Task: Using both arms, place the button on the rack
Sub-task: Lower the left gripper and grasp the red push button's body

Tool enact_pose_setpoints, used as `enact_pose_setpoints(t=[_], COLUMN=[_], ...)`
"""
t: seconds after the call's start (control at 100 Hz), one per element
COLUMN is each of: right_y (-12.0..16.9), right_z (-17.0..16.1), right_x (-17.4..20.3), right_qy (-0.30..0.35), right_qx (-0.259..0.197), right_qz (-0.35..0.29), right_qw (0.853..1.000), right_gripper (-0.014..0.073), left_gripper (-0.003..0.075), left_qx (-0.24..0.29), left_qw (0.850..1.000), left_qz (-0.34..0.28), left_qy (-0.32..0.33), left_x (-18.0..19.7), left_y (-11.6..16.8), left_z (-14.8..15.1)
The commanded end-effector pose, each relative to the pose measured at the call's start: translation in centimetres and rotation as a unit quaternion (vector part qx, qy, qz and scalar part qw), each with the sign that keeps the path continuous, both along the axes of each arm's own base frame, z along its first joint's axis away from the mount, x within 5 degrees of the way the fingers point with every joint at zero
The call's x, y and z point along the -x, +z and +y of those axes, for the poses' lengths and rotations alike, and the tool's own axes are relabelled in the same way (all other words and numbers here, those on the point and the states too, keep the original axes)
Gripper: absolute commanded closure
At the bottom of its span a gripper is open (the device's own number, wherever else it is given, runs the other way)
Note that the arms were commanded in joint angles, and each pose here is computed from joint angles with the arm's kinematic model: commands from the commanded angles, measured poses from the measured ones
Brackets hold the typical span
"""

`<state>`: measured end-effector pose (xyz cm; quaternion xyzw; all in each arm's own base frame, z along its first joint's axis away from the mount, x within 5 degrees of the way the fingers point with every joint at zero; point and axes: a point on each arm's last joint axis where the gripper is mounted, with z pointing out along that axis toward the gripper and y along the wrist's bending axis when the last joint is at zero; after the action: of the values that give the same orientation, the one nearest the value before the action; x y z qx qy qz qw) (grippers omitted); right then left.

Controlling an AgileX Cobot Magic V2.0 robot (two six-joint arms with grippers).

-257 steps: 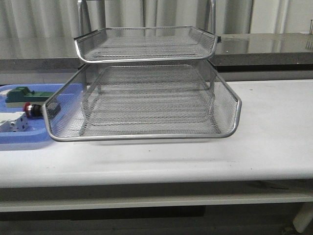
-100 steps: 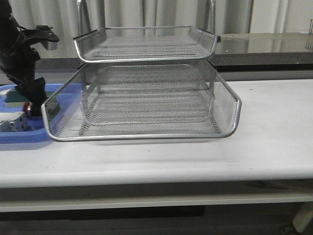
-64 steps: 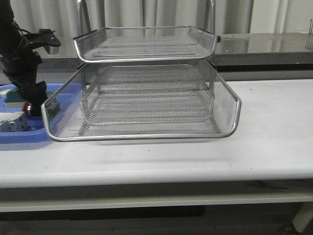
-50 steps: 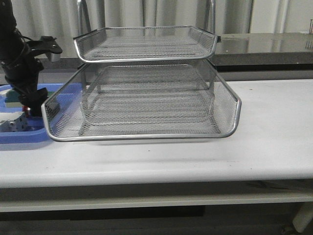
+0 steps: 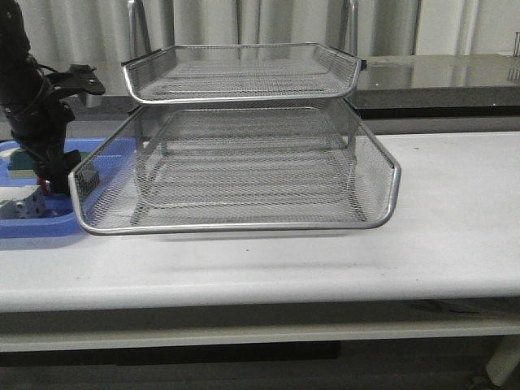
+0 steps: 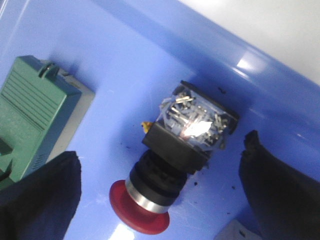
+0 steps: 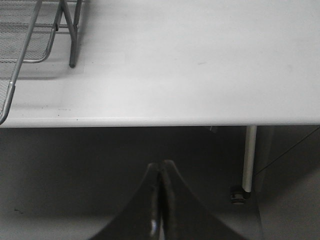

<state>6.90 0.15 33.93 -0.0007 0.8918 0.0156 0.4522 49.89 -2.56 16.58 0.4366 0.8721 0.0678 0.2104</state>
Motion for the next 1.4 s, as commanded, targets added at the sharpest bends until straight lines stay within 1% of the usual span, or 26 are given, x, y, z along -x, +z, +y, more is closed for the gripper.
enact_pose_setpoints(t=[0.0,0.22,0.55,0.82,0.85,0.94,1.05,1.06,1.11,1.18,1.3,1.39], right_y=[1.4,1.4,1.4,1.4,1.4,1.4,1.4,1.4,1.4,1.4,1.4,1.4], right_z=[-0.1,-0.1,-0.1,-0.1,-0.1,-0.1,-0.1,-0.1,-0.1,-0.1,-0.1,-0.1], right_x=[-0.3,-0.3,-0.3,-0.3,-0.3,-0.3,-0.3,-0.3,-0.3,-0.3,-0.3,-0.3], right_qy=[-0.001,-0.001,-0.001,-0.001,-0.001,-0.001,-0.001,-0.001,-0.001,-0.001,-0.001,-0.001], right_qx=[0.006,0.006,0.006,0.006,0.006,0.006,0.006,0.006,0.006,0.006,0.006,0.006], right_qz=[-0.044,-0.044,-0.044,-0.044,-0.044,-0.044,-0.044,-0.044,-0.044,-0.044,-0.044,-0.044], right_qw=[0.999,0.999,0.999,0.999,0.999,0.999,0.999,0.999,0.999,0.999,0.999,0.999], right_gripper=[0.0662,0.0662,0.0662,0.0662,0.0662,0.0662,0.0662,0.0662,0.0662,0.0662,0.0662,0.0662], left_gripper=[0.0103,0.0103,0.0103,0.0108,0.0120,0.0209,0.0364,0.0364,0.0437,0.0519,0.0612,0.0643], left_qx=[0.008,0.009,0.011,0.012,0.012,0.012,0.012,0.012,0.012,0.012,0.012,0.012], left_qw=[0.998,0.998,0.999,0.999,0.999,0.999,0.999,0.999,0.999,0.999,0.999,0.999], left_qz=[-0.065,-0.066,-0.044,-0.043,-0.043,-0.041,-0.040,-0.040,-0.040,-0.040,-0.041,-0.043], left_qy=[0.000,0.000,0.001,0.001,0.001,0.001,0.001,0.001,0.001,0.001,0.001,0.001], left_x=[-0.3,-0.4,-0.6,-0.6,-0.6,-0.5,-0.5,-0.5,-0.5,-0.5,-0.5,-0.5], left_y=[4.1,4.0,2.1,2.1,2.1,2.1,2.1,2.1,2.1,2.1,2.2,2.4], left_z=[-0.3,-0.4,-0.4,-0.4,-0.4,-0.4,-0.4,-0.4,-0.4,-0.4,-0.4,-0.4])
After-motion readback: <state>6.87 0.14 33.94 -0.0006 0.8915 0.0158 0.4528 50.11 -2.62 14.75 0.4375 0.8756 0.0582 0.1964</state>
